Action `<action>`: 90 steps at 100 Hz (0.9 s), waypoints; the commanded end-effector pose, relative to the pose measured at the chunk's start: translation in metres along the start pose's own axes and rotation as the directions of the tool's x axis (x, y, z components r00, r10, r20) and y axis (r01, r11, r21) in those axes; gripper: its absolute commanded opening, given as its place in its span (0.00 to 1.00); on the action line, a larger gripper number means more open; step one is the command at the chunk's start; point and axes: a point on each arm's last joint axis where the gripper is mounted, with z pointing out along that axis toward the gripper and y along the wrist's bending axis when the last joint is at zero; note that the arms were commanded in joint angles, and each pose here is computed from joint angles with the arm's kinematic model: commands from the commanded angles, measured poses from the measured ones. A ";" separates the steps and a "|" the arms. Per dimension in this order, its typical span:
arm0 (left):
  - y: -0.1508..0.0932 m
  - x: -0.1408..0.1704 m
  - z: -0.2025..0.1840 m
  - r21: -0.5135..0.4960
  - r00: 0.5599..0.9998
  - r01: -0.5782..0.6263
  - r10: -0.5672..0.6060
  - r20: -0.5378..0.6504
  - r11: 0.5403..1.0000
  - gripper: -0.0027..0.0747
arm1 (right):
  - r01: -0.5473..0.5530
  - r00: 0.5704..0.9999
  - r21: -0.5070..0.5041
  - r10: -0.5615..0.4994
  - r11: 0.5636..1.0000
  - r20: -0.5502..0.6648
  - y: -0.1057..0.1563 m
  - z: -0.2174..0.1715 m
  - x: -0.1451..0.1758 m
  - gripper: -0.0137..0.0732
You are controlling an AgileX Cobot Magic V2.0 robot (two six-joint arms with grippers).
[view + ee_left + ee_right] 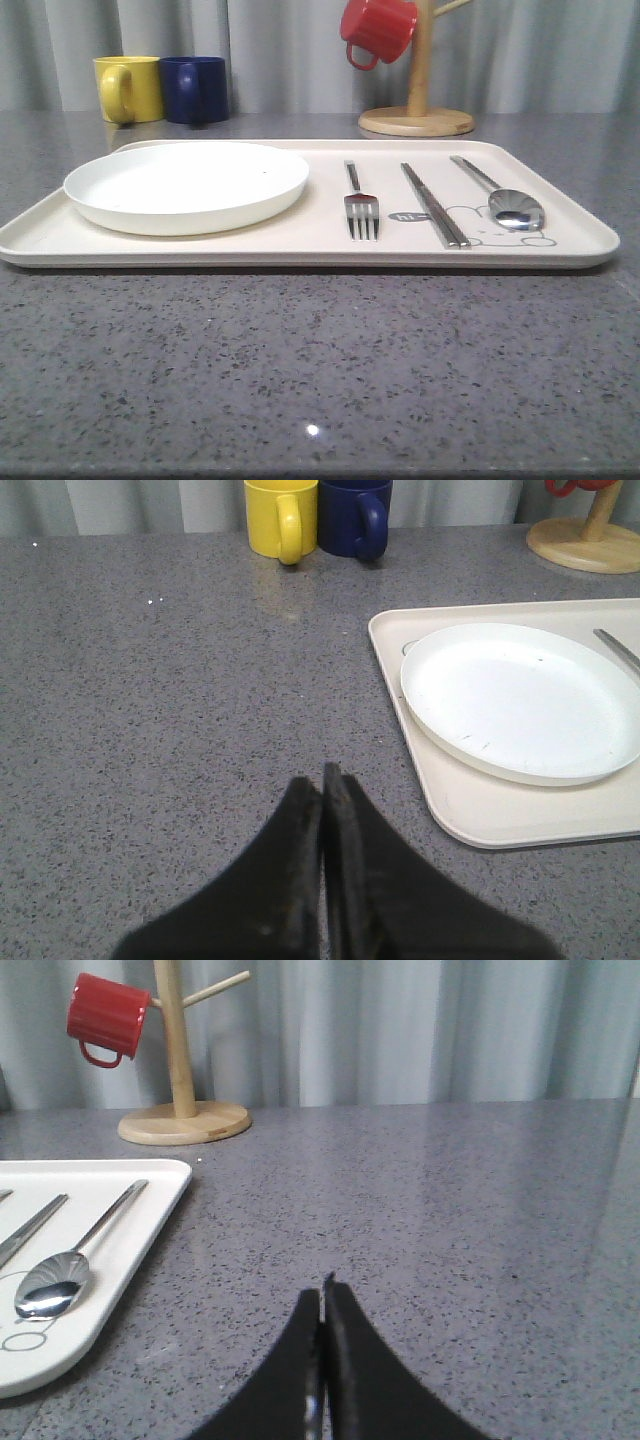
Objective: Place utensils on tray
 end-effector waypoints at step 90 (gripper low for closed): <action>-0.002 -0.014 -0.003 0.020 0.996 0.011 -0.012 0.085 1.000 0.01 | 0.016 0.997 0.004 -0.016 1.000 0.076 0.000 -0.003 -0.005 0.08</action>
